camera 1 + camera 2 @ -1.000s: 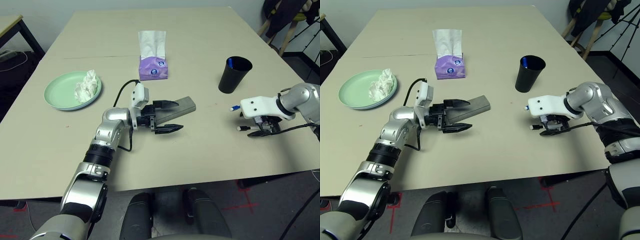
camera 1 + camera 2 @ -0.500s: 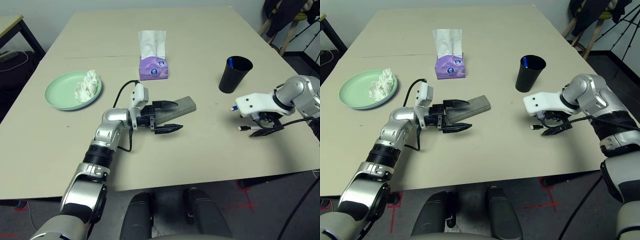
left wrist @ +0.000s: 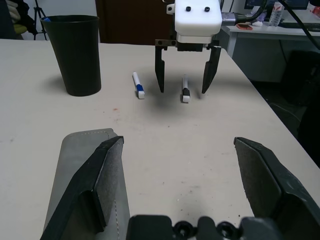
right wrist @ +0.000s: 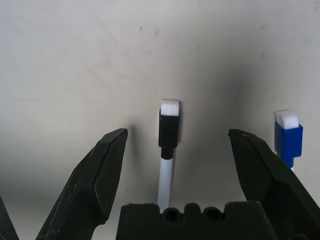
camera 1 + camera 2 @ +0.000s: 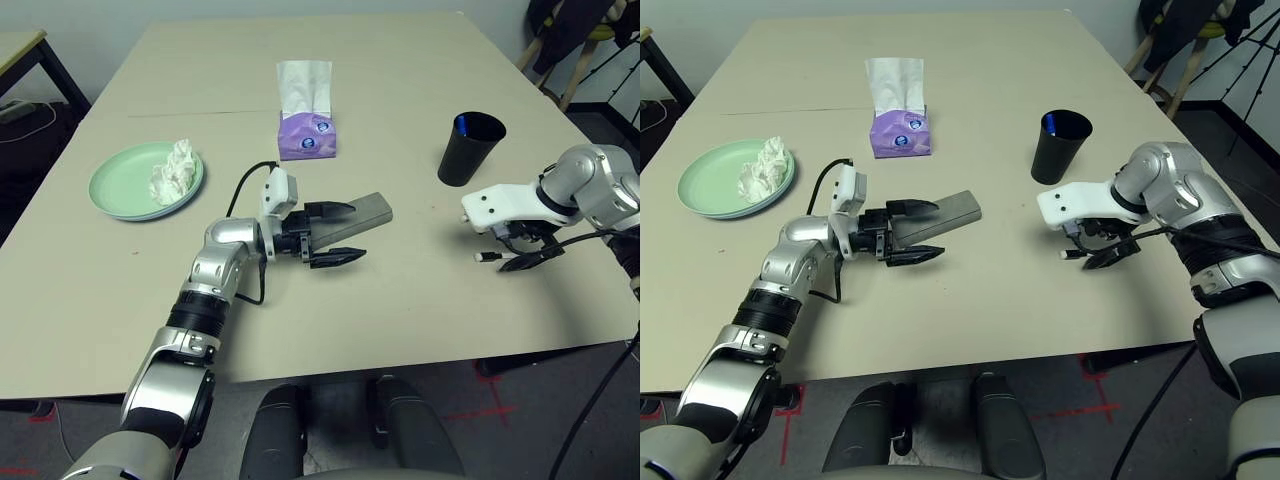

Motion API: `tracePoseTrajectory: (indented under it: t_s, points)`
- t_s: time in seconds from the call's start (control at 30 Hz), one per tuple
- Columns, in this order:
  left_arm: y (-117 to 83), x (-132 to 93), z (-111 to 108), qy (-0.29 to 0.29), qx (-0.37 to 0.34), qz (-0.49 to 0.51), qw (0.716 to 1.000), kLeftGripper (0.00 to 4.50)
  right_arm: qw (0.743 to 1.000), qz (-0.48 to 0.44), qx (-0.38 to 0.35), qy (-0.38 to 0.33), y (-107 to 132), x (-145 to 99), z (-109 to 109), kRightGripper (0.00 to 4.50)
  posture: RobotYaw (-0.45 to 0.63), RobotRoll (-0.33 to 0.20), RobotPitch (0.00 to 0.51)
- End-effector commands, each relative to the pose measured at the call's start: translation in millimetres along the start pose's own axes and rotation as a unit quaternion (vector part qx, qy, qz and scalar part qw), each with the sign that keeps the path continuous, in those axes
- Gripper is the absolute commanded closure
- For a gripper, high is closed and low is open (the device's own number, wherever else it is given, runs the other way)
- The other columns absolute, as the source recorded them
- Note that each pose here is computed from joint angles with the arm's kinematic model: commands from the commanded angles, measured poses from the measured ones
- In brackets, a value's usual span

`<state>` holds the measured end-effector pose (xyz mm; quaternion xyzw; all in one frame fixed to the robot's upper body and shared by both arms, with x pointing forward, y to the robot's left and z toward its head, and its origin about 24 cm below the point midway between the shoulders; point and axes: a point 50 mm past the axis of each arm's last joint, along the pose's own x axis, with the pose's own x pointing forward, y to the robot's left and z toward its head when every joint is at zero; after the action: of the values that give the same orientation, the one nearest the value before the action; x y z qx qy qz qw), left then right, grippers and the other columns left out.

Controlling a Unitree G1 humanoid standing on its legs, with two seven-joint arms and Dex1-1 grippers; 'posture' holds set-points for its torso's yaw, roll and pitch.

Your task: Organize and tidy the items on the table.

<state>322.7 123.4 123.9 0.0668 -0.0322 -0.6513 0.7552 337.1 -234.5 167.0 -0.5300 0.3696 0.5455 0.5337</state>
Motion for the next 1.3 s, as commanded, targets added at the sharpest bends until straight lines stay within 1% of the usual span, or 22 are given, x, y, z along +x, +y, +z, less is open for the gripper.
tracePoseTrajectory:
  t_s: [0.03,0.4,0.47,0.53,0.8,0.9,0.97,1.03,1.1,1.17,1.23,1.3]
  points:
    - [-2.1,0.1,1.3,-0.007,0.000,-0.002,1.000,0.03,1.000,0.017,0.003,0.009,4.5,6.4,-1.0,0.00,0.04,0.000,0.151]
    - [-2.0,-1.1,1.6,-0.006,0.000,0.000,1.000,0.03,0.999,0.024,0.005,0.020,7.0,12.6,-4.5,0.00,0.05,0.000,0.151]
    - [-1.8,-1.2,1.7,-0.005,0.000,0.000,1.000,0.00,1.000,0.025,0.004,0.019,7.3,14.3,-3.5,0.38,0.05,0.000,0.151]
    - [-1.8,-1.4,1.7,-0.005,0.000,0.001,1.000,0.00,1.000,0.026,0.003,0.017,7.8,15.3,-2.9,1.01,0.05,0.000,0.149]
    - [-0.5,-2.0,2.2,-0.003,0.002,0.001,1.000,0.00,1.000,0.024,0.000,0.010,7.2,9.7,0.2,4.03,0.04,0.000,0.139]
    - [0.4,-1.7,2.9,-0.003,0.003,0.001,1.000,0.00,1.000,0.015,0.007,-0.001,7.0,1.6,0.2,4.08,0.04,0.000,0.138]
    - [0.8,-1.7,3.3,-0.003,0.004,0.001,1.000,0.00,0.999,0.003,0.029,-0.029,4.6,-7.2,2.3,4.08,0.04,0.000,0.135]
    - [1.0,-2.3,3.7,-0.003,0.003,0.001,1.000,0.00,0.997,-0.018,0.048,-0.053,0.0,-21.3,3.5,4.08,0.04,0.000,0.133]
    - [1.0,-3.2,3.6,-0.002,0.003,0.001,1.000,0.00,0.993,-0.035,0.068,-0.093,-3.5,-33.1,7.8,4.08,0.03,0.000,0.131]
    - [0.8,-4.3,3.2,-0.001,0.003,0.001,1.000,0.00,0.984,-0.042,0.088,-0.152,-5.0,-43.1,15.9,4.08,0.03,0.000,0.128]
    - [0.8,-5.1,3.0,-0.002,0.003,0.003,1.000,0.00,0.958,-0.050,0.116,-0.257,-8.9,-53.8,29.7,4.08,0.02,0.000,0.125]
    - [0.9,-5.8,2.7,-0.003,0.003,0.008,1.000,0.00,0.926,-0.084,0.125,-0.345,-14.5,-61.8,41.4,4.08,0.01,0.000,0.123]
